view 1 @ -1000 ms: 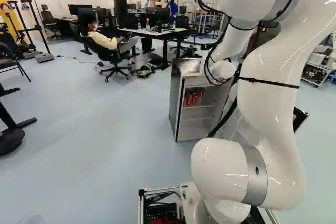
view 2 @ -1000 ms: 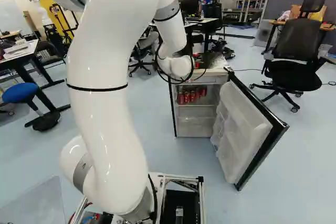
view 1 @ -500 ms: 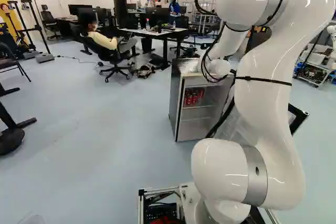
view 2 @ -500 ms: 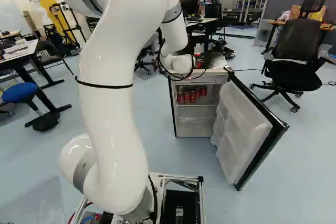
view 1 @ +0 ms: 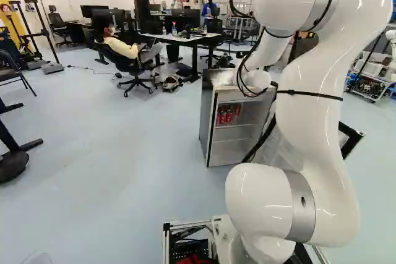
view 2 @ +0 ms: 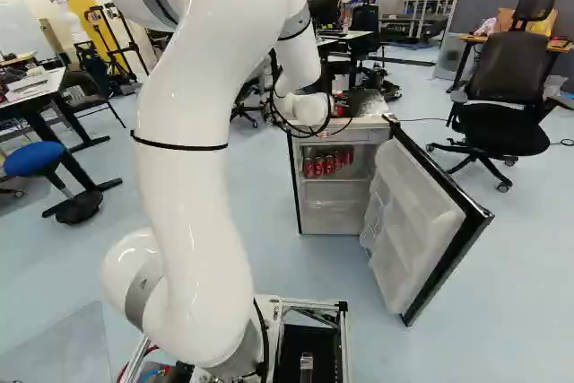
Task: Grab a drink from the fridge
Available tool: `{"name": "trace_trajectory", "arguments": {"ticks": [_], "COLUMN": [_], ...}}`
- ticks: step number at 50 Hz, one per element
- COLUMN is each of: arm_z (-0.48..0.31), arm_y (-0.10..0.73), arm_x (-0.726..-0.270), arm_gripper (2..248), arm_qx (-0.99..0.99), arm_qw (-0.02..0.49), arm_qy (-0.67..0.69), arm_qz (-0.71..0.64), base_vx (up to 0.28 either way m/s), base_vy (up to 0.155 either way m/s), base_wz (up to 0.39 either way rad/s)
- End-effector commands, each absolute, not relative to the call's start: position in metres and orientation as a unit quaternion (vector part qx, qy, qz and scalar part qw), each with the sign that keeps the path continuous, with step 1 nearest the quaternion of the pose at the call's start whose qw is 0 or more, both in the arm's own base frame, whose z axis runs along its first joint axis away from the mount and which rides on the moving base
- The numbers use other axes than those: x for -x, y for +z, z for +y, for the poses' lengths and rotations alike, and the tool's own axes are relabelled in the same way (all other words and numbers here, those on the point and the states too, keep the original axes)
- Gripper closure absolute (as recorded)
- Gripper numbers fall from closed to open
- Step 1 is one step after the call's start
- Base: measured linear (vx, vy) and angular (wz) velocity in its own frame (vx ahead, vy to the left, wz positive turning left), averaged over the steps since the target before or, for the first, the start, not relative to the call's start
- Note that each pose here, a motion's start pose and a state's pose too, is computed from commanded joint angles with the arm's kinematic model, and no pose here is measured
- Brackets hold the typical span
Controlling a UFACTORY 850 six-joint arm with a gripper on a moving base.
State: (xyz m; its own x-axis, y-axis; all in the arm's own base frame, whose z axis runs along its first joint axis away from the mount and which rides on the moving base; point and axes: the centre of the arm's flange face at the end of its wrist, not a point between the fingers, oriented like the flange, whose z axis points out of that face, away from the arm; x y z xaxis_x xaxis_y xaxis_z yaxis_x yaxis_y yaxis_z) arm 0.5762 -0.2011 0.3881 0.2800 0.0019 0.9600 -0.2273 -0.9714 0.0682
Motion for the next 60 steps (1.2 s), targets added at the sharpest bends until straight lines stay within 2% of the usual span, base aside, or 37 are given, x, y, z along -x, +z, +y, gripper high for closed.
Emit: {"name": "trace_trajectory", "arguments": {"ticks": [1, 2, 7, 8, 12, 13, 17, 18, 60], "arm_z": [-0.201, -0.201, -0.201, -0.201, -0.201, -0.201, -0.201, -0.201, -0.204], "arm_y": [0.388, 0.388, 0.388, 0.388, 0.388, 0.388, 0.388, 0.388, 0.396], "arm_x": [-0.576, -0.576, -0.576, -0.576, -0.576, -0.576, -0.575, -0.574, -0.501], "arm_gripper": [120, 85, 85, 48, 48, 10, 10, 3, 3], "arm_qx": [-0.794, -0.794, -0.794, -0.794, -0.794, -0.794, -0.794, -0.795, -0.803], "arm_qw": [0.096, 0.096, 0.096, 0.096, 0.096, 0.096, 0.096, 0.096, 0.108], "arm_qy": [0.596, 0.596, 0.596, 0.596, 0.596, 0.596, 0.595, 0.595, 0.578], "arm_qz": [-0.071, -0.071, -0.071, -0.071, -0.071, -0.071, -0.071, -0.071, -0.095], "base_vx": [0.0, 0.0, 0.0, 0.0, 0.0, 0.0, 0.0, 0.0, 0.0], "base_vy": [0.0, 0.0, 0.0, 0.0, 0.0, 0.0, 0.0, 0.0, 0.0], "base_wz": [0.0, 0.0, 0.0, 0.0, 0.0, 0.0, 0.0, 0.0, 0.0]}}
